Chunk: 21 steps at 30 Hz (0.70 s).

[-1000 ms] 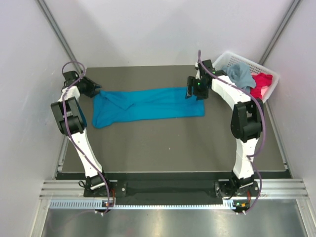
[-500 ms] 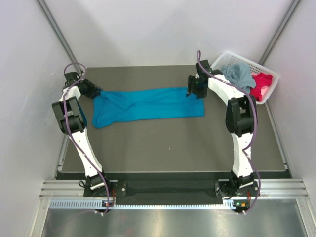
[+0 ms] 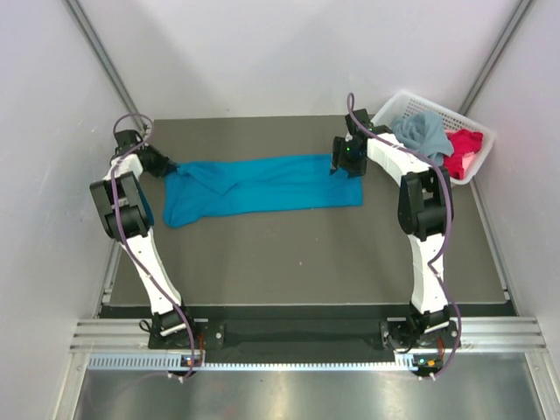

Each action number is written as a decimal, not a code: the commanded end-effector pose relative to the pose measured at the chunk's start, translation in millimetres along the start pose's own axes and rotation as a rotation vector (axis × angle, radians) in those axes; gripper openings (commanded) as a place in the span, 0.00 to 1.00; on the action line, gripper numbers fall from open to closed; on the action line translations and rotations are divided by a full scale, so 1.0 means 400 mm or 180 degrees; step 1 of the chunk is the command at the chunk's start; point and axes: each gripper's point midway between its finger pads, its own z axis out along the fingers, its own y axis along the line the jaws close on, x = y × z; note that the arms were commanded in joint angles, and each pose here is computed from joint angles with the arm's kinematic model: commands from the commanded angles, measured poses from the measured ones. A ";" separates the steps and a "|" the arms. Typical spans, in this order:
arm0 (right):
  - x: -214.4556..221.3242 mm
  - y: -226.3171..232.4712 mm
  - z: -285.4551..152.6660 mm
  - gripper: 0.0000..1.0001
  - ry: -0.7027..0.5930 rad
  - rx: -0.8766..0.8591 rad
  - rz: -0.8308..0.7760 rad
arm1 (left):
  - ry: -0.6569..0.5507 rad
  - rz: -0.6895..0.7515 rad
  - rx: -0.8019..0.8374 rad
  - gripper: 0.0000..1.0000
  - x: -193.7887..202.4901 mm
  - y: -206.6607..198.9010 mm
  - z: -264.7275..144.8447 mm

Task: Fold and stack the t-shirts
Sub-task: Fold the tshirt

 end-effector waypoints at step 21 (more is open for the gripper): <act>-0.045 0.025 -0.010 0.62 -0.0147 -0.0116 -0.0098 | -0.0188 0.0075 -0.0531 0.53 -0.041 0.016 -0.093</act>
